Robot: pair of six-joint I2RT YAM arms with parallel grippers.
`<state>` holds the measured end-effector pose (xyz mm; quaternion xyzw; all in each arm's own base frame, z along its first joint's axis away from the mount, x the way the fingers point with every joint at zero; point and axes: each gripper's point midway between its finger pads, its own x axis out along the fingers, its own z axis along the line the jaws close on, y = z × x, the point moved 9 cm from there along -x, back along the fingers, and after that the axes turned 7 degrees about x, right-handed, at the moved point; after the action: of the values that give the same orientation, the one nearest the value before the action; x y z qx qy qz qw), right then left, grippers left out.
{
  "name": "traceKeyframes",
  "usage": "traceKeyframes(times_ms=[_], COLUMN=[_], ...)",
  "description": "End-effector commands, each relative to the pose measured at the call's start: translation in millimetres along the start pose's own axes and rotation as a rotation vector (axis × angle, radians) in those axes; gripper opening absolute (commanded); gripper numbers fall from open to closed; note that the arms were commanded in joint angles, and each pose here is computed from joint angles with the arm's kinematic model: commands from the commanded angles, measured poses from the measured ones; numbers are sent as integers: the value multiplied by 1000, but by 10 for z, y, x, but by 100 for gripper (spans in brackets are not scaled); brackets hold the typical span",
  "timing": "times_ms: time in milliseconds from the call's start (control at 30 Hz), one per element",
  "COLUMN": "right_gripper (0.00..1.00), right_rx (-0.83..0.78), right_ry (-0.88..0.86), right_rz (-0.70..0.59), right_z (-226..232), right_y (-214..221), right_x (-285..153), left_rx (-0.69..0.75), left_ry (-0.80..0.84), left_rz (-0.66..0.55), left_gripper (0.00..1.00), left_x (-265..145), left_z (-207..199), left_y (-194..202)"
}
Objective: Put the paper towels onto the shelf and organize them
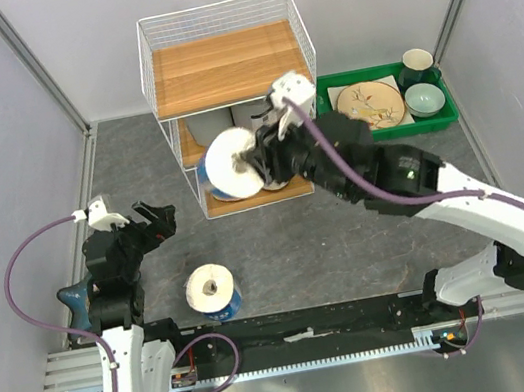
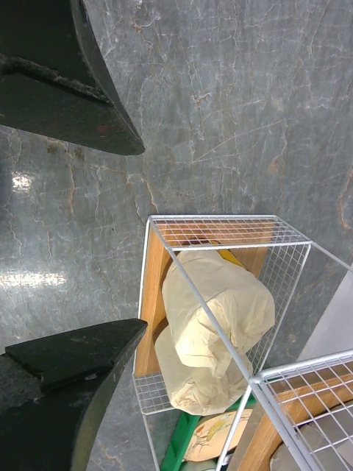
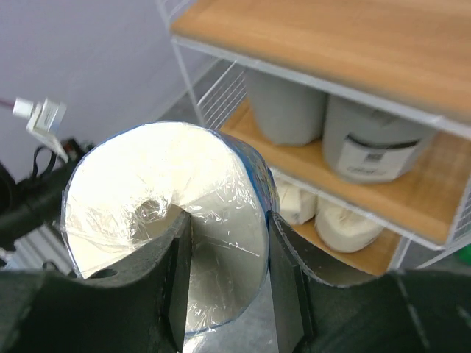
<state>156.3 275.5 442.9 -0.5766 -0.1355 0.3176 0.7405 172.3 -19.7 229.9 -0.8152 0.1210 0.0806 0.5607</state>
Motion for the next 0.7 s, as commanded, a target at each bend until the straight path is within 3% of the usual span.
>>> traceKeyframes(times_ms=[0,233,667], right_gripper=[16,16,15], right_rx=[43,39,42], right_ry=[85,61,135], right_rz=[-199,-362,-391], right_z=[-231,-291,-594], right_y=[-713,-1464,-1564], right_x=[-47,-87,358], left_rx=[37,37,39], left_ry=[11,8,7], left_rz=[-16,-21,-22], left_gripper=[99,99,99], left_x=[-2,-10,-12], left_z=[-3,-7,-7], left_y=[-12,-20,-19])
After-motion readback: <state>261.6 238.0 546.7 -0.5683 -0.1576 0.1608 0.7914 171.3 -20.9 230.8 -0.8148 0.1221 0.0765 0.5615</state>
